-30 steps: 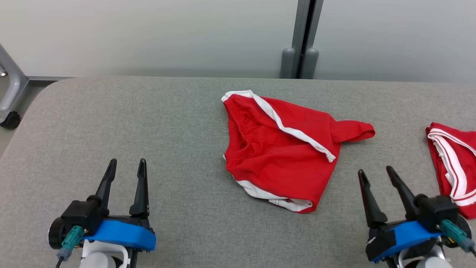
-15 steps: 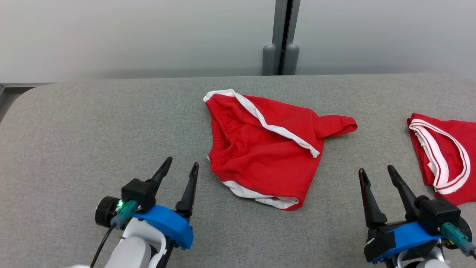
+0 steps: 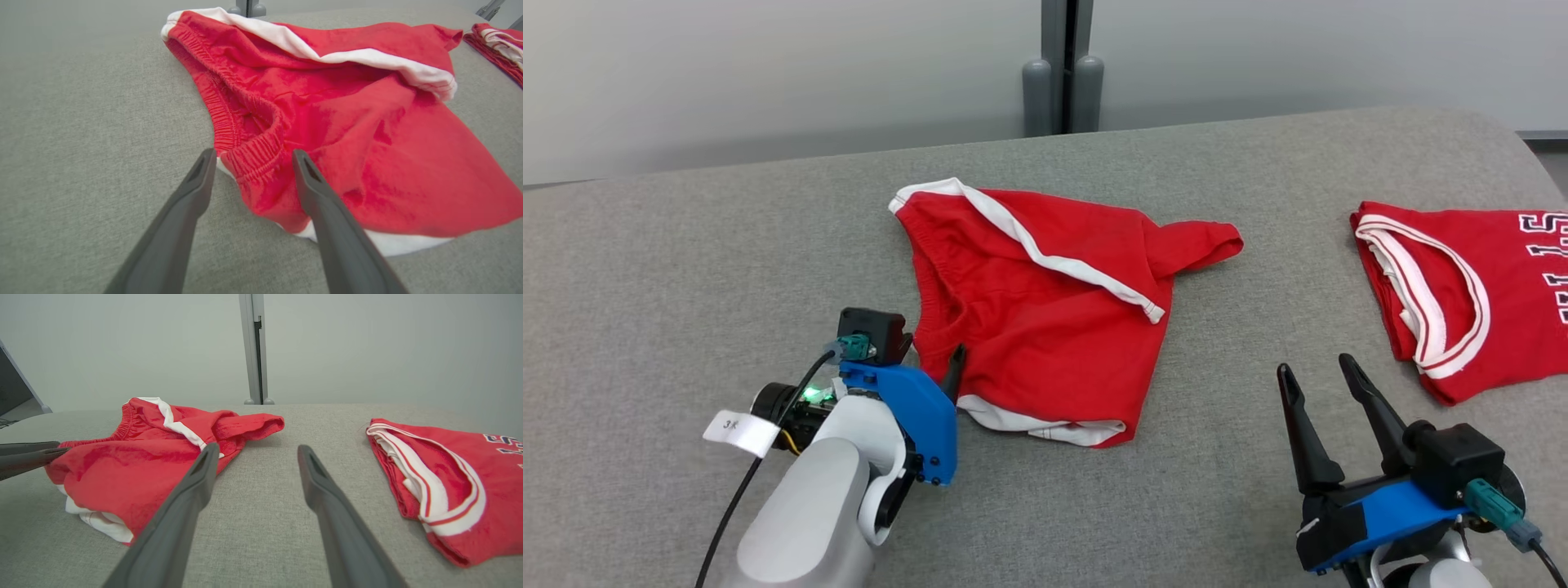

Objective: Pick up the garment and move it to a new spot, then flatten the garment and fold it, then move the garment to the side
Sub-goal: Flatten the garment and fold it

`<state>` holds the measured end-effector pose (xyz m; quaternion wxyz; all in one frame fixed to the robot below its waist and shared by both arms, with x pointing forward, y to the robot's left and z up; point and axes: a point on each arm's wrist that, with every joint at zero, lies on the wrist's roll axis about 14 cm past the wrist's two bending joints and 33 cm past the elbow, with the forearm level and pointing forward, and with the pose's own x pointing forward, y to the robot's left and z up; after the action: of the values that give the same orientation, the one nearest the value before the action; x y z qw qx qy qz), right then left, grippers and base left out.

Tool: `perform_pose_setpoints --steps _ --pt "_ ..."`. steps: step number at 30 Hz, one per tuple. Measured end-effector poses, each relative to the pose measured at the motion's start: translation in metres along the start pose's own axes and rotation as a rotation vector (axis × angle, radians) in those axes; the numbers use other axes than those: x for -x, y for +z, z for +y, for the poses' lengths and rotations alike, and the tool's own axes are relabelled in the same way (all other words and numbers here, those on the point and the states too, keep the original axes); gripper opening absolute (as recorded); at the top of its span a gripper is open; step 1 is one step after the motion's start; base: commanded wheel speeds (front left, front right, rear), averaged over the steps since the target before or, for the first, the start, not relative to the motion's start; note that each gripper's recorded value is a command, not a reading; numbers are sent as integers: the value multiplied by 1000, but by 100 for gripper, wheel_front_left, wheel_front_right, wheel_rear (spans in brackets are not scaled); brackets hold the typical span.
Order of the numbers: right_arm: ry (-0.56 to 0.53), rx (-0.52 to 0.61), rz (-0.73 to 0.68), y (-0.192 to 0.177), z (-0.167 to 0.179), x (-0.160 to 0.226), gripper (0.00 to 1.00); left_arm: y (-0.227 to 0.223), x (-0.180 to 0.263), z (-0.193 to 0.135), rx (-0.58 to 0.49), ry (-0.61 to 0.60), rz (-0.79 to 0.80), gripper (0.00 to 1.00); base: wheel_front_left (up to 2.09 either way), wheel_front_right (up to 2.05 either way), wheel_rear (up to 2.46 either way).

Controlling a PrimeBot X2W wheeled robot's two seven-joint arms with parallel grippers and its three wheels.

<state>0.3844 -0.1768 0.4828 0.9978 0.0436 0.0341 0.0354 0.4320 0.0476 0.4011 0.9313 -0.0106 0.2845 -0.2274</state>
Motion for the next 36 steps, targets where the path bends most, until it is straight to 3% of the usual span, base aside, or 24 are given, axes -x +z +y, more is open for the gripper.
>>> perform_pose_setpoints --steps 10,11,15,20,22,31,36 --pt "-40 -13 8 -6 -13 2 100 -18 -19 4 -101 -20 155 100 0 0 0" --pt "-41 -13 10 -7 -13 2 100 -20 -19 2 -107 -29 167 0 0 0 0" --pt "-46 -17 11 -8 -15 1 100 -23 -19 -2 -86 -56 175 0 0 0 0" --pt "-25 -19 3 -6 -9 -5 100 4 -13 -2 12 -61 39 0 0 0 0" --pt "-7 -20 -7 -2 -3 -9 100 17 -1 -3 98 -66 -49 0 0 0 0" --pt "51 -24 -18 1 16 -20 100 59 63 -4 262 -99 -273 0 0 0 0" --pt "69 -29 -23 2 22 -23 100 97 89 -27 240 -169 -379 0 0 0 0"
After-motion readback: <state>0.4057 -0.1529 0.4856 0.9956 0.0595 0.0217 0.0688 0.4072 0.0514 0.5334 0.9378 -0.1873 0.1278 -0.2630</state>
